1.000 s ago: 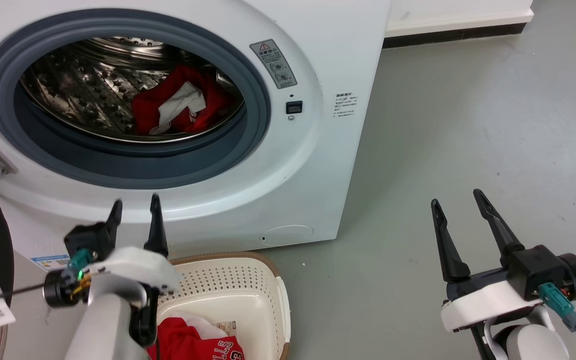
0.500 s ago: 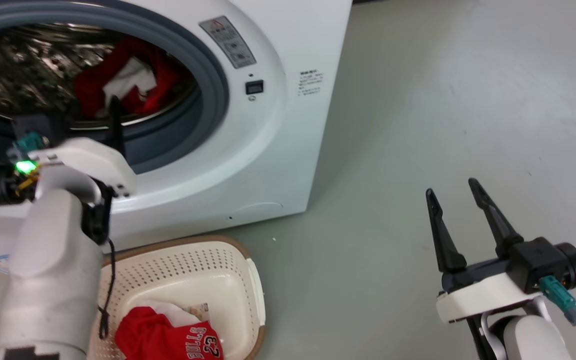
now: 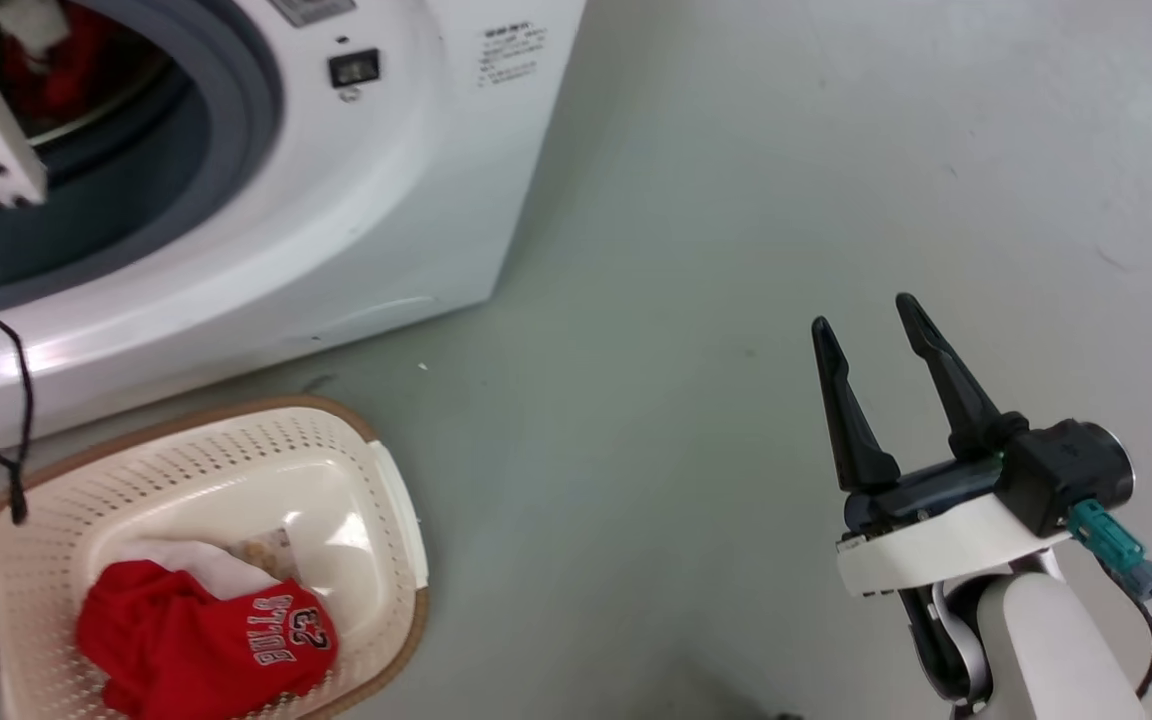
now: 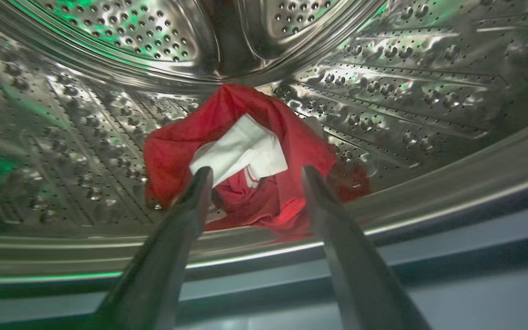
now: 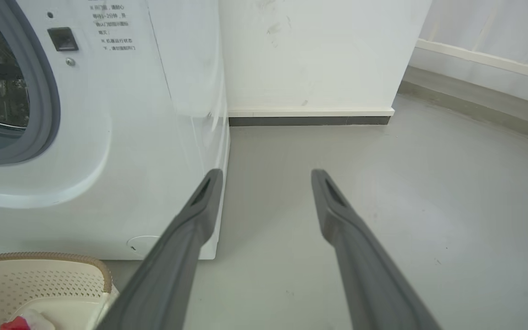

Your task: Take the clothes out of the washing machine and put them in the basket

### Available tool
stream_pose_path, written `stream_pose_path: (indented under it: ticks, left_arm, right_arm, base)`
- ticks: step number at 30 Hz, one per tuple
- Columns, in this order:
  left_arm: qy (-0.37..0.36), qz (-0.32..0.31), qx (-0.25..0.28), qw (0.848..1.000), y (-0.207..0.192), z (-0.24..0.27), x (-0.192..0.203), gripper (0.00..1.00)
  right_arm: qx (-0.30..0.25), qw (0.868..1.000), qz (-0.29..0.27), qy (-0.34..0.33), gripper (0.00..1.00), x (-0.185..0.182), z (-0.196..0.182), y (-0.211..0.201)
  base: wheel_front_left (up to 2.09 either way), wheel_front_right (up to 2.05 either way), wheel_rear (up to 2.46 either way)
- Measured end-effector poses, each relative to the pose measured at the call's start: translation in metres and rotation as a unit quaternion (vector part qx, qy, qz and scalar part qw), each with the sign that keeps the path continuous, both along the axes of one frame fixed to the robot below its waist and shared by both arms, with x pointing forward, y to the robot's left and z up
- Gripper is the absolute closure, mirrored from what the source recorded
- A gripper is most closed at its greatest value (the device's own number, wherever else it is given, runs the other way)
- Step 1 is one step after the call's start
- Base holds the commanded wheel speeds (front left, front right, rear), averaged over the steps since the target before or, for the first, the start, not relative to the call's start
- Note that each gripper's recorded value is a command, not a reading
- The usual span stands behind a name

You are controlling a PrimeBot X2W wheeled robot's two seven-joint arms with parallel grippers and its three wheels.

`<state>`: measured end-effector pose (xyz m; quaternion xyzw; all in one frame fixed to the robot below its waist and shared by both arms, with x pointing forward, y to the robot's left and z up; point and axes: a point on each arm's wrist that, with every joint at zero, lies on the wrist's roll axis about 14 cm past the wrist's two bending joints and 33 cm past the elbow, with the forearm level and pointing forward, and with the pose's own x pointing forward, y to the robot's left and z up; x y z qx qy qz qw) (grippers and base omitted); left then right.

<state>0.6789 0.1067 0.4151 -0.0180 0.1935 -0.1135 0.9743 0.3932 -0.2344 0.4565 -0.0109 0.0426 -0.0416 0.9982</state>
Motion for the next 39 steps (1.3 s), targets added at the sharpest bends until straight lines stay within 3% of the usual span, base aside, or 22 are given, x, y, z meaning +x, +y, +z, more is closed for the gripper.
stream_pose_path:
  ticks: [16, 26, 27, 29, 39]
  left_arm:
    - [0.131, -0.030, 0.009, 0.991, -0.037, -0.074, 0.084, 0.00]
    - [0.290, -0.035, 0.051, 0.955, -0.040, -0.121, 0.062, 0.00]
    - [0.300, -0.034, 0.050, 0.952, -0.039, -0.123, 0.059, 0.52]
    - [0.301, -0.028, 0.043, 0.952, -0.039, -0.123, 0.060, 1.00]
    - [0.185, 0.007, 0.026, 0.982, -0.031, -0.091, 0.079, 1.00]
  right_arm:
    - [-0.003, 0.996, -0.038, 0.085, 0.00, 0.000, -0.054, -0.023]
    - [0.001, 0.994, -0.037, 0.105, 0.00, 0.001, -0.070, -0.021]
    - [0.002, 0.994, -0.038, 0.105, 0.00, 0.001, -0.070, -0.022]
    - [0.001, 0.994, -0.041, 0.106, 0.00, 0.001, -0.070, -0.023]
    - [0.001, 0.996, -0.039, 0.086, 0.00, 0.006, -0.057, -0.024]
  base:
    - [0.00, 0.00, 0.00]
    - [0.00, 0.00, 0.00]
    - [0.00, 0.00, 0.00]
    - [0.00, 0.00, 0.00]
    - [0.00, 0.00, 0.00]
